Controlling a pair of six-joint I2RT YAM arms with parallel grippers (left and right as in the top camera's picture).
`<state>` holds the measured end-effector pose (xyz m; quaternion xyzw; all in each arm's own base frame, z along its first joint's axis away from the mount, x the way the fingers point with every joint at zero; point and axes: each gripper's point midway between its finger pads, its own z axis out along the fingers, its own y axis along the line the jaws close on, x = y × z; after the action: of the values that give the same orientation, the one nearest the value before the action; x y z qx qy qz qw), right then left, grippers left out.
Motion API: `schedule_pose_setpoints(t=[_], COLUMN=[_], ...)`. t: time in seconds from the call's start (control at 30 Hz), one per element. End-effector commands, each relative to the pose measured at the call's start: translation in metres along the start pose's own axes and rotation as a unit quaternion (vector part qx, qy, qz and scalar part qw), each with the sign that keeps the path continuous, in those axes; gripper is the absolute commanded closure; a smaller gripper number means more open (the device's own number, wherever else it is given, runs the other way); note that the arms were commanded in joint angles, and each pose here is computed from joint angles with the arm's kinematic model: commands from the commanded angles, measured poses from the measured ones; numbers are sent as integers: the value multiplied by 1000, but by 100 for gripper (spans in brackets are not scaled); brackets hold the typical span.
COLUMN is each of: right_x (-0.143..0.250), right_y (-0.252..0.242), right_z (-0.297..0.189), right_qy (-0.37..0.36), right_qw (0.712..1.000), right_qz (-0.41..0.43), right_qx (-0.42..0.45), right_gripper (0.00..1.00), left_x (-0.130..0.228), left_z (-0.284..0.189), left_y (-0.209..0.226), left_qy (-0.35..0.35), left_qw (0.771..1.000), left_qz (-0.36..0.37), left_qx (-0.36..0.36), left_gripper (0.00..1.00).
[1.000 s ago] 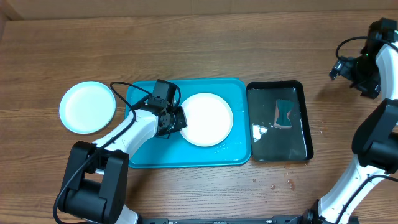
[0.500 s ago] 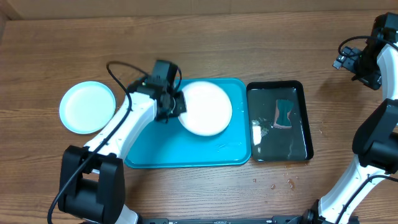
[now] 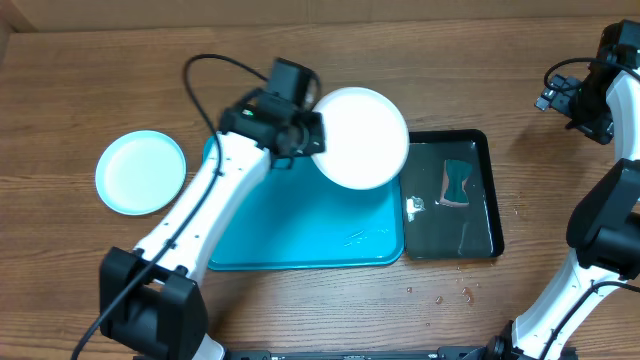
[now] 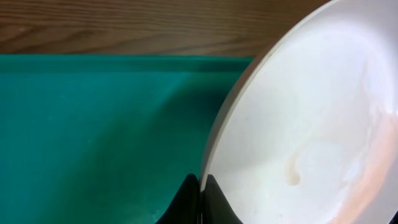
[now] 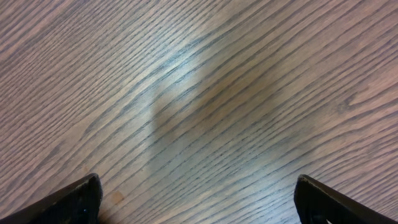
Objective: Clean dirty plates on tray and stack at the side
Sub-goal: 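Lift the white plate with left gripper and tilt it over the black tray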
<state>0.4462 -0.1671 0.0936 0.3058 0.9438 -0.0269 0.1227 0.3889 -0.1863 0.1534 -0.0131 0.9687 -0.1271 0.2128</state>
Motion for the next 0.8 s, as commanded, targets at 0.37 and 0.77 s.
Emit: schedule_pose_setpoints(t=[0.37,0.77], right_x=[-8,-8], right_y=[1,1], right_z=[-15,-15], right_qy=[-21,-21], right_qw=[1000,1000], right_qz=[5,6], right_qx=[-4,-4], right_gripper=[0,0], left_x=[18,31], left_z=[-37,-101], left_y=[-94,-164], left_qy=[-168,-332], left_qw=[964,859], left_qz=[171,328], left_qx=[-113,-208], left_gripper=[96,96])
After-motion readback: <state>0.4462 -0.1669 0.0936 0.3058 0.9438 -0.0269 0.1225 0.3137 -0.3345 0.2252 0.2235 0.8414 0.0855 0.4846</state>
